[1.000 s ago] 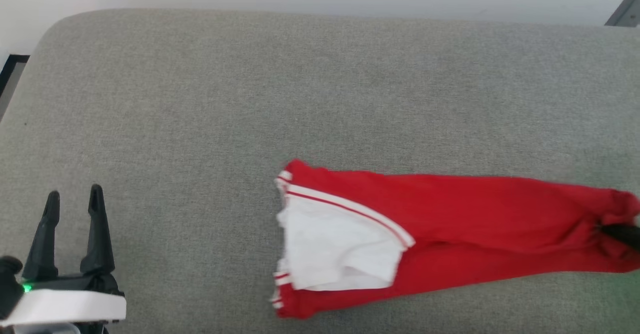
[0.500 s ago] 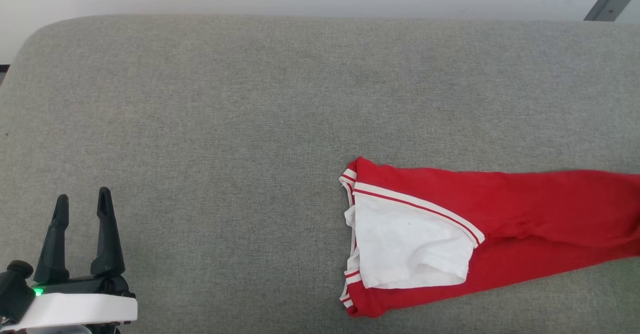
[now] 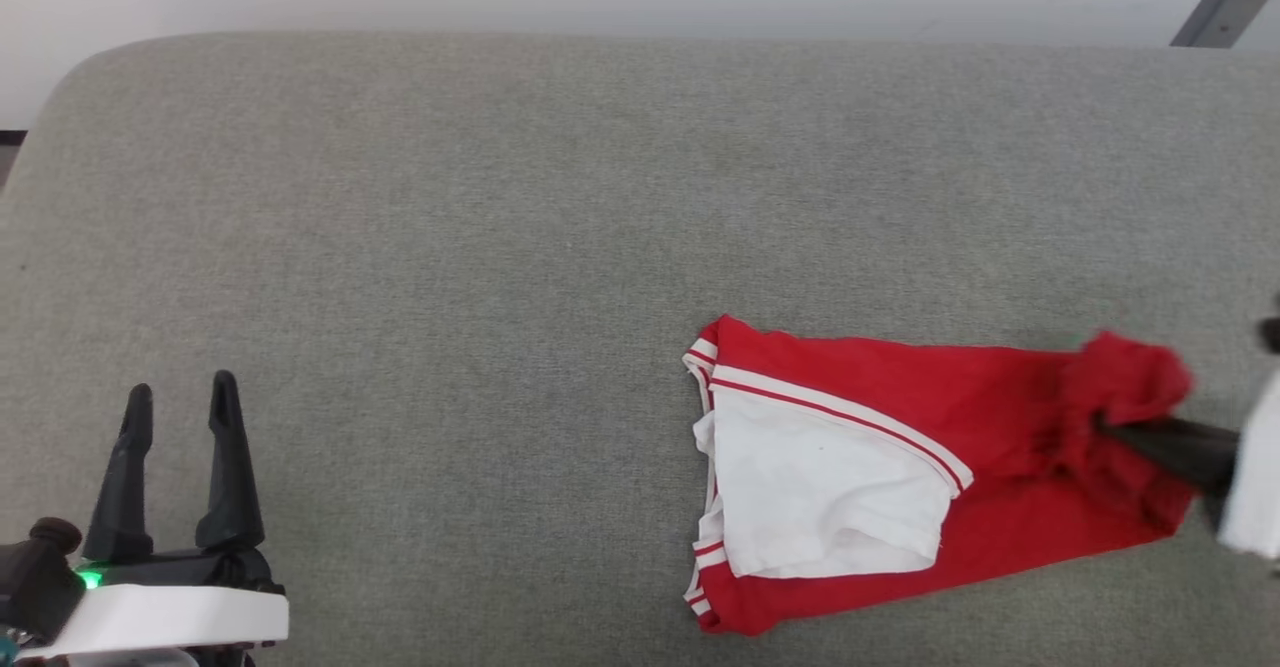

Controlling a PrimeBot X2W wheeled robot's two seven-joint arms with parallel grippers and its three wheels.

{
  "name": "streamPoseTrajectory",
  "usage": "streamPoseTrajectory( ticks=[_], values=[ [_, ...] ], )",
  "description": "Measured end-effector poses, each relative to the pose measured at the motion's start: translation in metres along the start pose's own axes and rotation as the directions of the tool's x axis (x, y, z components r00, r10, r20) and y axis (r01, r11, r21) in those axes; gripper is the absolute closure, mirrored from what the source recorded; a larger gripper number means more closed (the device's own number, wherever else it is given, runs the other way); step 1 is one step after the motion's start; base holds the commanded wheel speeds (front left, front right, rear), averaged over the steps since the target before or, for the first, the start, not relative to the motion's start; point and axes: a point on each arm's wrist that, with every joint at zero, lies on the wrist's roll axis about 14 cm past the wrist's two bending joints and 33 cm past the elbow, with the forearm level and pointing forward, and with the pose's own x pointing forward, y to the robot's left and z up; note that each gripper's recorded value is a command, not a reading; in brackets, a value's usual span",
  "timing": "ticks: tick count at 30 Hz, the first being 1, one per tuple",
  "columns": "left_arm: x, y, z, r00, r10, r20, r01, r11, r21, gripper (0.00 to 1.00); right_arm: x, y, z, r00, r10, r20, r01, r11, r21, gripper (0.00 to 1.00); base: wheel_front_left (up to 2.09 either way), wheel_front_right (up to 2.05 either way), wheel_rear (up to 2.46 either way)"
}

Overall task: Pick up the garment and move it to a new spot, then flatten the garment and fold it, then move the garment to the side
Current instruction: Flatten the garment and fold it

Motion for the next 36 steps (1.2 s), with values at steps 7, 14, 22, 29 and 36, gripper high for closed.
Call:
streamPoseTrajectory(
  ticks=[7,14,22,29,36],
  values=[
    [-0.008,0.001,-0.003,1.0,0.012,-0.014,-0.012,1.0,-0.015,0.0,0.035,0.072,-0.01,0.981,0.181,-0.071,-0.188,0.977,-0.102,1.0,0.0,0.0,0.0],
    [-0.014,0.006,0.002,1.0,0.031,-0.003,-0.031,0.999,-0.023,0.0,0.07,0.119,-0.02,0.949,0.281,-0.141,-0.299,0.945,-0.135,1.0,0.0,0.0,0.0],
    [-0.022,0.012,0.01,0.998,0.057,0.018,-0.056,0.998,-0.036,0.0,0.087,0.143,-0.027,0.934,0.305,-0.184,-0.338,0.923,-0.185,0.0,0.0,0.0,0.0],
    [-0.029,0.015,0.013,0.998,0.059,0.024,-0.058,0.997,-0.043,0.0,0.067,0.142,-0.009,0.95,0.297,-0.1,-0.313,0.915,-0.256,0.0,0.0,0.0,0.0],
    [-0.029,0.009,0.018,0.999,0.032,0.036,-0.03,0.999,-0.039,0.0,0.031,0.114,0.021,0.967,0.235,0.094,-0.2,0.937,-0.287,0.0,0.0,0.0,0.0]
  ],
)
